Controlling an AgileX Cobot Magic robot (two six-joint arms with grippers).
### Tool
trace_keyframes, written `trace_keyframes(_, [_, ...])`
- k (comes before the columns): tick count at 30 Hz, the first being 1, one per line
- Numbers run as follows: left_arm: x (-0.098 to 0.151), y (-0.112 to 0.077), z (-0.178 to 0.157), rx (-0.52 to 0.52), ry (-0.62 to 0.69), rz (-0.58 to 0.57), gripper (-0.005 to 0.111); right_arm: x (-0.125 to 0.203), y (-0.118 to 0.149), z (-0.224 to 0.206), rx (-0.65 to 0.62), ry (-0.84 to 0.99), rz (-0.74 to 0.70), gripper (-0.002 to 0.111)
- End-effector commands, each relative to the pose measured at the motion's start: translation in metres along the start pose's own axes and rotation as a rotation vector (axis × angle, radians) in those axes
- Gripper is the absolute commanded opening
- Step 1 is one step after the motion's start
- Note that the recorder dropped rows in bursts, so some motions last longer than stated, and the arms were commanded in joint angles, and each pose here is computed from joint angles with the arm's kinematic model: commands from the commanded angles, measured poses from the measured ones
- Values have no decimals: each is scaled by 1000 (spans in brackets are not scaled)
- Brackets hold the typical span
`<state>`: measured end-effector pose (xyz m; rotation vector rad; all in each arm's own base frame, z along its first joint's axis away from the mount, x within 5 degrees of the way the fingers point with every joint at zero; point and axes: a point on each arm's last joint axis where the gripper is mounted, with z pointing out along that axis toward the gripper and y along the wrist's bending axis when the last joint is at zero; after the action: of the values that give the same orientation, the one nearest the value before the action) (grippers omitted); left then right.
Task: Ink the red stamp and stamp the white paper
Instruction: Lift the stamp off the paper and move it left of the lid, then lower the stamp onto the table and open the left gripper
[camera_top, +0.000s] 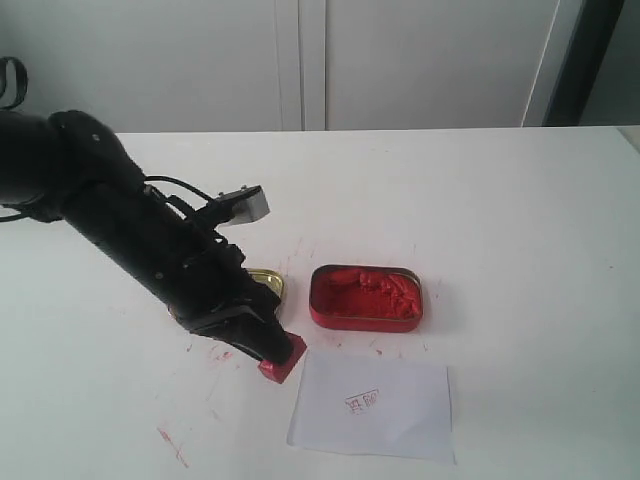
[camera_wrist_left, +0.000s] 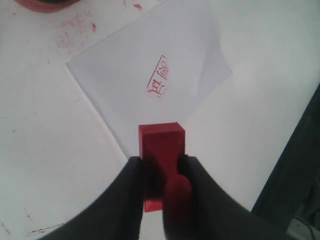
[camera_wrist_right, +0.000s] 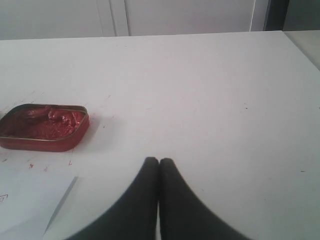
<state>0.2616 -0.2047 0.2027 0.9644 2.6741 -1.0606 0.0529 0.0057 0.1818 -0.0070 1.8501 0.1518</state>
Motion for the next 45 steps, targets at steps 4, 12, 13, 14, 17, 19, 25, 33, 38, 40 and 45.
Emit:
trace_keyframes(4, [15, 16, -3, 78, -73, -70, 0, 0, 0, 0, 2, -14, 3, 0])
trace_keyframes(12, [29, 38, -13, 94, -102, -152, 0, 0, 0, 0, 2, -14, 3, 0])
trace_keyframes(13, [31, 41, -15, 99, -103, -162, 0, 0, 0, 0, 2, -14, 3, 0])
trace_keyframes(14, [33, 44, -16, 101, -104, -162, 0, 0, 0, 0, 2, -14, 3, 0])
trace_keyframes(17, [40, 50, -19, 111, -105, -164, 0, 0, 0, 0, 2, -14, 3, 0])
trace_keyframes(19, [43, 55, -22, 114, -110, -164, 0, 0, 0, 0, 2, -14, 3, 0])
trace_keyframes(25, [48, 69, -34, 101, -147, -189, 0, 0, 0, 0, 2, -14, 3, 0])
trace_keyframes(33, [52, 77, -27, 149, -114, -232, 0, 0, 0, 0, 2, -14, 3, 0])
trace_keyframes(38, [53, 83, -20, 161, -96, -259, 0, 0, 0, 0, 2, -14, 3, 0])
trace_keyframes(40, [53, 83, -20, 161, -96, -259, 0, 0, 0, 0, 2, -14, 3, 0])
trace_keyframes(45, [54, 85, -20, 142, -90, -252, 0, 0, 0, 0, 2, -14, 3, 0])
